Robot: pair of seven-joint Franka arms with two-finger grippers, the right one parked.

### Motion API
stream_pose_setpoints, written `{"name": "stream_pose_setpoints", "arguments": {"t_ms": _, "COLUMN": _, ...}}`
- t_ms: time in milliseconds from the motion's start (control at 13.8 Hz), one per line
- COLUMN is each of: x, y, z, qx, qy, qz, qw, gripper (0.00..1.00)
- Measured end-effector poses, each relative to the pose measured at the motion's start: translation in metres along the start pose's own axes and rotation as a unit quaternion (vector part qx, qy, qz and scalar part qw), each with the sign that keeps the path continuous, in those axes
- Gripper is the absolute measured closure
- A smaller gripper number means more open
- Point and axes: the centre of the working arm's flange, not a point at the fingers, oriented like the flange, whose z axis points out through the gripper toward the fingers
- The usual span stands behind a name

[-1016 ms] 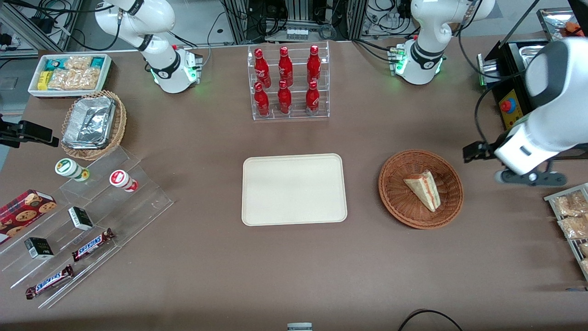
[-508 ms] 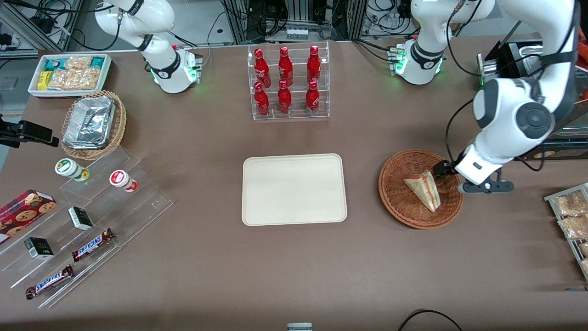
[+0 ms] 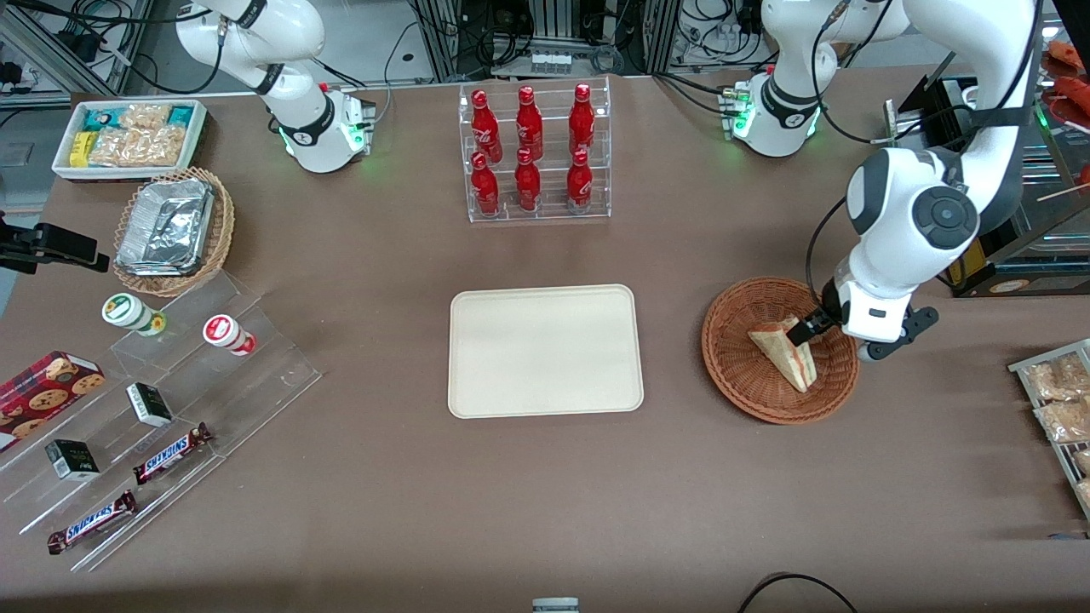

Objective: Place sandwich from basket to tray
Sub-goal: 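Move the left gripper over the wicker basket and lower toward the sandwich, then close the left gripper on the wrapped sandwich in the basket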

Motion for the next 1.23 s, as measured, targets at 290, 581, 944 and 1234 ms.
{"name": "stream_pose_setpoints", "arguments": {"t_ms": 290, "x": -0.011, "y": 0.006, "z": 0.025, "qx": 0.001, "qy": -0.002, "qz": -0.021, "qw": 0.9998, "gripper": 0.00}}
{"name": "stream_pose_setpoints", "arguments": {"t_ms": 581, "x": -0.012, "y": 0.004, "z": 0.048, "qx": 0.008, "qy": -0.009, "qz": -0.021, "qw": 0.9997, "gripper": 0.00}}
{"name": "stream_pose_setpoints", "arguments": {"t_ms": 944, "x": -0.006, "y": -0.006, "z": 0.083, "qx": 0.009, "qy": -0.010, "qz": -0.030, "qw": 0.9994, "gripper": 0.04}}
{"name": "stream_pose_setpoints", "arguments": {"t_ms": 1234, "x": -0.007, "y": -0.007, "z": 0.087, "qx": 0.011, "qy": -0.013, "qz": -0.031, "qw": 0.9994, "gripper": 0.42}}
